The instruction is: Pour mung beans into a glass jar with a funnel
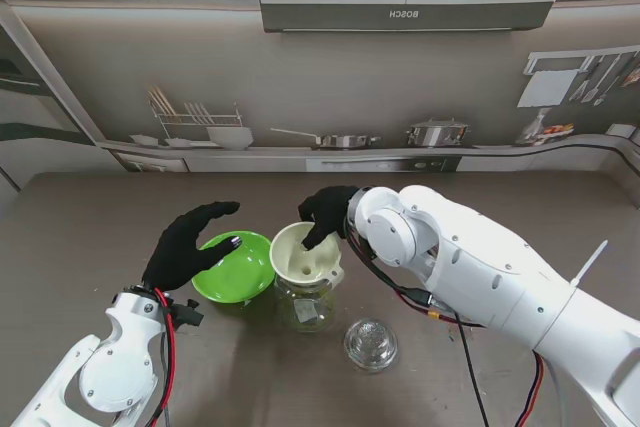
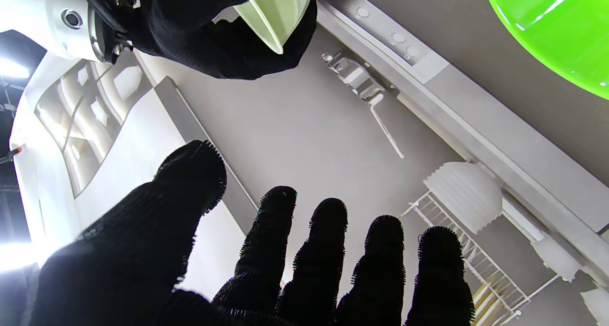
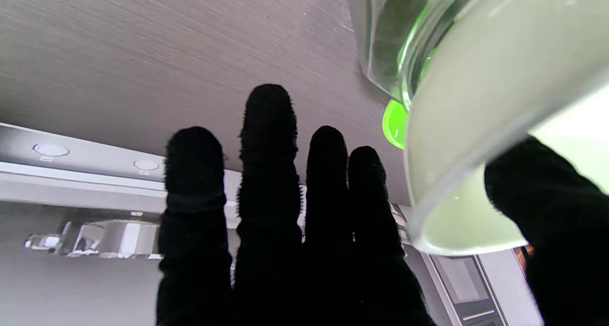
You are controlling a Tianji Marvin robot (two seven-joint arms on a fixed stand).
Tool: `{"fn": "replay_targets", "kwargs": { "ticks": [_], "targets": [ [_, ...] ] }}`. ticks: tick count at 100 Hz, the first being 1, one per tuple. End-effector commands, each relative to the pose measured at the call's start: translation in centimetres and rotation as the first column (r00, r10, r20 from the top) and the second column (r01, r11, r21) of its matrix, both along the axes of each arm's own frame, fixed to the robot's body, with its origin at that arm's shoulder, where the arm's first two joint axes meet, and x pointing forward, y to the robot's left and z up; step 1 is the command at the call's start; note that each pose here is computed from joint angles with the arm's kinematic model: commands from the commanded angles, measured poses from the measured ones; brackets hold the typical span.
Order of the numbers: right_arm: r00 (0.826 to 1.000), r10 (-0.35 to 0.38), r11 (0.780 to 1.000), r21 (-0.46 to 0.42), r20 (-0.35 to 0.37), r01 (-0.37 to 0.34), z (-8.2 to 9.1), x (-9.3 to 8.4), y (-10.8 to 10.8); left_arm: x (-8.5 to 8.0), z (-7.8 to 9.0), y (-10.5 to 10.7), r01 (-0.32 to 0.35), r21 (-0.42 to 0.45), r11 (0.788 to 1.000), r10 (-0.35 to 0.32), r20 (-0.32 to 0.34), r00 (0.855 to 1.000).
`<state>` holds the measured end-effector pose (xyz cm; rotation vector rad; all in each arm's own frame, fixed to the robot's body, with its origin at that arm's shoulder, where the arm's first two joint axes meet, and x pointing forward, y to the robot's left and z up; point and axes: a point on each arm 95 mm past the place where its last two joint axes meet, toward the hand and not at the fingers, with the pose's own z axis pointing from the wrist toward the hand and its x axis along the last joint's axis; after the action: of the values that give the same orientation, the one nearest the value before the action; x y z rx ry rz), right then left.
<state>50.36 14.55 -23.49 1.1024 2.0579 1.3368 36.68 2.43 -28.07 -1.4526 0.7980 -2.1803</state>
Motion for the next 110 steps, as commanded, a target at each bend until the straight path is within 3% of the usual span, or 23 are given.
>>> {"fn": "replay_targets", "kwargs": {
  "ticks": [1, 43, 78, 110],
  "targets": [
    [1.0, 0.006, 1.0, -0.013, -0.018, -0.006, -0.6, 0.1, 0.1, -0.1, 0.1, -0.3, 0.012, -0.007, 1.0, -0.012, -0.007, 1.0],
    [1.0, 0.01, 0.999, 0.03, -0.011, -0.01, -1.6, 0.8, 0.3, -0.1, 0.1, -0.3, 0.005, -0.015, 1.0, -0.006, -0.012, 1.0],
    [0.999, 0.018, 0.996, 0.083, 0.043, -0.021, -0.9, 0.5, 0.1, -0.2, 0.2, -0.3, -0.004, -0.025, 1.0, 0.003, -0.014, 1.0],
    [0.995, -0.027, 0.986, 0.169, 0.095, 0.01, 0.5, -0.7, -0.4, -0.2, 0.2, -0.2, -0.011, -0.033, 0.999, 0.01, -0.016, 1.0]
  ]
}}
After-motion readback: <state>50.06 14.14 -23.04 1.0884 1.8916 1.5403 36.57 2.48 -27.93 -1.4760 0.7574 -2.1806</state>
